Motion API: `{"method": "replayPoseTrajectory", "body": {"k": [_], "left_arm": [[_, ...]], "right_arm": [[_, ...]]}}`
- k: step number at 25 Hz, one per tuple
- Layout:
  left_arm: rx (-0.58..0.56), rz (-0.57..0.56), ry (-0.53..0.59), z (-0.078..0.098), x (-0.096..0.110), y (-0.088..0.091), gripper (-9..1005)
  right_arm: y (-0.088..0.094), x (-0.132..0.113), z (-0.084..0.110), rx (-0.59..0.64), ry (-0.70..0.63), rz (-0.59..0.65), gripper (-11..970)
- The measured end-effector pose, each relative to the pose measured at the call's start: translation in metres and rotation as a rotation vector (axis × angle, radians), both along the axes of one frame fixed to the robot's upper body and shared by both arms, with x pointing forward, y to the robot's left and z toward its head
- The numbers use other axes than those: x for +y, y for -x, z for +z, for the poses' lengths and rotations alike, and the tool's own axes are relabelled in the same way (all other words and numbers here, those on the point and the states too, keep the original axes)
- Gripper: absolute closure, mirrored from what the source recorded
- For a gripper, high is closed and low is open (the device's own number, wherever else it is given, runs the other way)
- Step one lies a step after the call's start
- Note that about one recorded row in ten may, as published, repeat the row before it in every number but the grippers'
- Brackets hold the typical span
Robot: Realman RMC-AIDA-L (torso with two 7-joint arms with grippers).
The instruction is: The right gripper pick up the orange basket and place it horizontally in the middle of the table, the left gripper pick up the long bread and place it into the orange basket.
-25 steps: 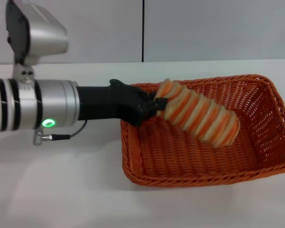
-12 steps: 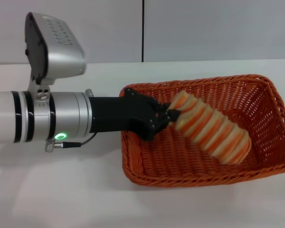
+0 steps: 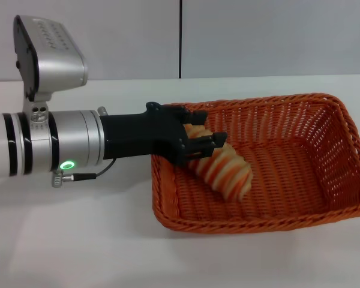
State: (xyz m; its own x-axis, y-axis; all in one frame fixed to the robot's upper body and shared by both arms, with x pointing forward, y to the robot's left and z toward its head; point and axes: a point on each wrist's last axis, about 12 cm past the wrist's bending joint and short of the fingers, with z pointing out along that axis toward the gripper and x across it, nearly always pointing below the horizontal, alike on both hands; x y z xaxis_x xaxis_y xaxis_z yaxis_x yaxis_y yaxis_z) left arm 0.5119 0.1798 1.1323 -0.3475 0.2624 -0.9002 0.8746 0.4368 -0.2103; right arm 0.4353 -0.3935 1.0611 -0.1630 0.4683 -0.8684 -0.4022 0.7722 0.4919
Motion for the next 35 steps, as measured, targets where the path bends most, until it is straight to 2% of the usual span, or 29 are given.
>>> {"method": "replayPoseTrajectory", "body": {"k": [5, 6, 8, 9, 10, 11, 12, 13, 14, 15, 17, 18, 19, 22, 24, 25, 27, 30, 32, 34, 35], "left_arm": [[-0.019, 0.048, 0.007, 0.005, 0.013, -0.008, 337], [-0.036, 0.105, 0.021, 0.011, 0.031, -0.015, 297], [-0.041, 0.160, 0.041, 0.016, 0.048, -0.020, 218], [-0.051, 0.215, 0.084, 0.022, 0.071, -0.025, 213], [-0.051, 0.215, 0.084, 0.022, 0.071, -0.025, 208], [-0.080, 0.250, 0.139, 0.028, 0.097, -0.028, 203], [-0.080, 0.250, 0.139, 0.028, 0.097, -0.028, 198], [-0.097, 0.261, 0.168, 0.029, 0.109, -0.028, 193], [-0.129, 0.303, 0.225, 0.029, 0.132, -0.027, 188], [-0.129, 0.303, 0.225, 0.029, 0.132, -0.027, 183], [-0.170, 0.354, 0.291, 0.022, 0.159, -0.023, 173], [-0.170, 0.354, 0.291, 0.022, 0.159, -0.023, 168], [-0.211, 0.371, 0.324, 0.015, 0.173, -0.016, 163], [-0.254, 0.387, 0.349, 0.009, 0.182, -0.009, 165], [-0.394, 0.467, 0.403, -0.005, 0.201, 0.015, 167], [-0.394, 0.467, 0.403, -0.005, 0.201, 0.015, 167], [-0.485, 0.569, 0.413, -0.020, 0.215, 0.039, 167], [-0.492, 0.587, 0.399, -0.026, 0.217, 0.047, 167], [-0.492, 0.604, 0.381, -0.031, 0.219, 0.054, 167], [-0.500, 0.636, 0.347, -0.043, 0.219, 0.066, 167], [-0.500, 0.636, 0.347, -0.043, 0.219, 0.066, 167]], "right_arm": [[-0.001, 0.000, 0.000, 0.000, -0.003, 0.002, 500], [-0.001, 0.000, 0.001, 0.000, -0.003, 0.002, 500], [0.000, 0.000, 0.000, 0.001, -0.003, -0.001, 500], [0.000, -0.001, 0.000, 0.001, -0.003, -0.003, 500], [0.000, -0.001, 0.000, 0.001, -0.003, -0.003, 500], [0.001, -0.001, 0.000, 0.002, -0.003, -0.005, 500], [0.001, -0.001, 0.000, 0.002, -0.003, -0.005, 499], [0.001, -0.002, 0.000, 0.002, -0.002, -0.006, 499], [0.002, -0.002, 0.000, 0.001, 0.000, -0.008, 499], [0.002, -0.002, 0.000, 0.001, 0.000, -0.008, 499], [0.002, -0.002, 0.000, -0.002, 0.005, -0.008, 499], [0.001, -0.002, 0.001, -0.005, 0.008, -0.009, 499], [0.000, -0.002, 0.002, -0.014, 0.015, -0.008, 499], [-0.002, -0.001, 0.003, -0.029, 0.029, -0.004, 499], [-0.002, 0.002, 0.003, -0.053, 0.059, -0.004, 499], [-0.002, 0.002, 0.003, -0.053, 0.059, -0.004, 499], [-0.002, 0.003, 0.001, -0.072, 0.088, -0.016, 498], [0.000, 0.002, -0.002, -0.086, 0.107, -0.038, 498], [0.003, 0.000, -0.004, -0.109, 0.128, -0.084, 498], [0.010, -0.005, -0.010, -0.143, 0.129, -0.193, 498], [0.010, -0.005, -0.010, -0.143, 0.129, -0.193, 499]]}}
